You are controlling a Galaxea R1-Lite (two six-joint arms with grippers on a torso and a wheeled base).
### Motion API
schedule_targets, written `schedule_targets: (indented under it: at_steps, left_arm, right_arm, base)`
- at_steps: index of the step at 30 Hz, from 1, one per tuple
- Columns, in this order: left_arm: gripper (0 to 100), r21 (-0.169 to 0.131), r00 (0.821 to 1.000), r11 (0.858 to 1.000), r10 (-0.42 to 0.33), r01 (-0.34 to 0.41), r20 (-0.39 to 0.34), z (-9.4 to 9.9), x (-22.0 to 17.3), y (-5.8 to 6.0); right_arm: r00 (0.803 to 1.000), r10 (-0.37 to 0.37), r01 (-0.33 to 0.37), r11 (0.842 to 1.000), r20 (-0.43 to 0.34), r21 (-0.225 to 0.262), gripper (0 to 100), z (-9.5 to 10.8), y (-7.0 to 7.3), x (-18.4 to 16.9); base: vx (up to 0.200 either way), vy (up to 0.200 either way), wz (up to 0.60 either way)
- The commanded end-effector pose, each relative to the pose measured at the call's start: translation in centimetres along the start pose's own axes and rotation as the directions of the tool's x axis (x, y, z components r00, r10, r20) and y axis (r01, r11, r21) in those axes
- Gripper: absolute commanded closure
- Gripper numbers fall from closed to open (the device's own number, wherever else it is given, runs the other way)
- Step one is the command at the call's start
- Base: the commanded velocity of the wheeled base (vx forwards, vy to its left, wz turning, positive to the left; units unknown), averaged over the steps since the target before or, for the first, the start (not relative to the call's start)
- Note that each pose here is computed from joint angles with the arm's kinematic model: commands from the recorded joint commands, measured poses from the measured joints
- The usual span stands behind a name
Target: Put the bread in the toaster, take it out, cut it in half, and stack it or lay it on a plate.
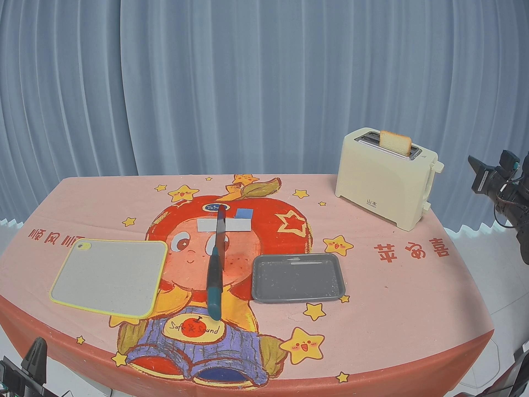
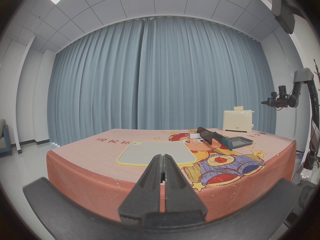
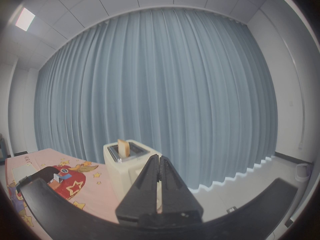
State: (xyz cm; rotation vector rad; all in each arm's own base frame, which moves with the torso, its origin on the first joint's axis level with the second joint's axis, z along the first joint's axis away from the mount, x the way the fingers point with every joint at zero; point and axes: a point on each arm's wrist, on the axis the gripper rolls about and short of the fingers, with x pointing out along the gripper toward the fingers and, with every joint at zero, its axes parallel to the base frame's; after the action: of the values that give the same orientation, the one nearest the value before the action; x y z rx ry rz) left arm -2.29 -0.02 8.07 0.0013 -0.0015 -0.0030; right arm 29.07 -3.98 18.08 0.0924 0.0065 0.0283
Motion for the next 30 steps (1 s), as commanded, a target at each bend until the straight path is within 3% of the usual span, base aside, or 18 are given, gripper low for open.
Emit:
schedule_targets:
  at_steps: [1, 5, 14, 21, 25, 30]
  left_arm:
    - [100, 0.0, 1.0, 1.0, 0.0, 0.0, 0.0, -0.5, 0.0, 0.0]
    - [100, 0.0, 1.0, 1.0, 0.0, 0.0, 0.0, -0.5, 0.0, 0.0]
    - [100, 0.0, 1.0, 1.0, 0.0, 0.0, -0.001, -0.5, 0.0, 0.0]
    - [100, 0.0, 1.0, 1.0, 0.0, 0.0, -0.001, -0.5, 0.0, 0.0]
    - [100, 0.0, 1.0, 1.0, 0.0, 0.0, -0.001, -0.5, 0.0, 0.0]
    - [100, 0.0, 1.0, 1.0, 0.0, 0.0, -0.001, -0.5, 0.0, 0.0]
  right_arm:
    - [0.998, 0.03, -0.029, 1.0, 0.061, -0.008, 100, 0.3, 0.0, 0.3]
    - [0.992, 0.098, -0.097, 0.995, 0.078, -0.019, 100, -0.1, -0.1, 0.7]
    - [0.984, 0.165, -0.164, 0.986, 0.062, -0.026, 100, -0.6, -0.1, 0.9]
    - [0.964, 0.25, -0.247, 0.968, 0.084, -0.046, 100, -1.2, 0.3, 0.8]
    - [0.955, 0.279, -0.275, 0.96, 0.102, -0.059, 100, -1.8, 0.3, 1.2]
    - [0.957, 0.28, -0.274, 0.959, 0.082, -0.077, 100, -2.9, 0.1, 1.9]
  base:
    - [0.0, 0.0, 0.0]
    - [0.0, 0.0, 0.0]
    - [0.0, 0.0, 0.0]
    - [0.0, 0.0, 0.0]
    - [0.0, 0.0, 0.0]
    - [0.0, 0.0, 0.0]
